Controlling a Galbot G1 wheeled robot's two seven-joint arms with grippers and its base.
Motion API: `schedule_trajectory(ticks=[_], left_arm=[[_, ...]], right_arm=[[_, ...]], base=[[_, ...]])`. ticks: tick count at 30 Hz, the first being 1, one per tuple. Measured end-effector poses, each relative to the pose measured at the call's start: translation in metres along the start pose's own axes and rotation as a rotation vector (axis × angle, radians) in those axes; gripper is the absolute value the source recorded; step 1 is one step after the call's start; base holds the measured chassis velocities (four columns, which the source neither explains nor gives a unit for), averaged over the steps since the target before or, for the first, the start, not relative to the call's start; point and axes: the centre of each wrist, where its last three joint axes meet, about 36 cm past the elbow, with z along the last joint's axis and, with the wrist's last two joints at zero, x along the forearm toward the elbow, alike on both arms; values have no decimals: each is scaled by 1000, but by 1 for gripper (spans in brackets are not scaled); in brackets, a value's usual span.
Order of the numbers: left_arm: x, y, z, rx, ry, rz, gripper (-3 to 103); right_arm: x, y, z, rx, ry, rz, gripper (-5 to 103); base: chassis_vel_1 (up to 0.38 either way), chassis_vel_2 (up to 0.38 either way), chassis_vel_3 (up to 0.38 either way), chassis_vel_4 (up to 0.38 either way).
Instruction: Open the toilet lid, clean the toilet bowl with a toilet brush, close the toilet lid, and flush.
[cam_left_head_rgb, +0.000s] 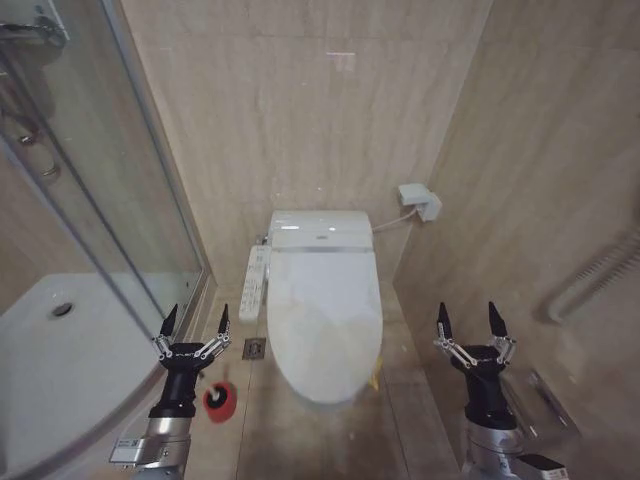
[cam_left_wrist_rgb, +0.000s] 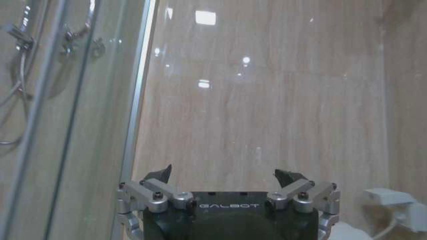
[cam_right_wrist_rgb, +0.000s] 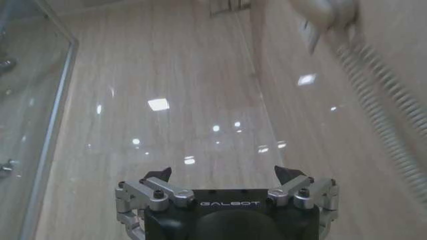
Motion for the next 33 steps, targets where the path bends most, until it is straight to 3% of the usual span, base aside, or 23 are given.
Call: schedule_trajectory(ticks=[15,33], left_arm=[[-1,-1,1,2,0,8,100],[-4,-3,4,6,-11,24,100]], right_arm=[[1,0,1,-3,1,3,100],[7,-3,-6,15,3,6,100]], base=[[319,-327,-329,313],[-16,17,19,-3]])
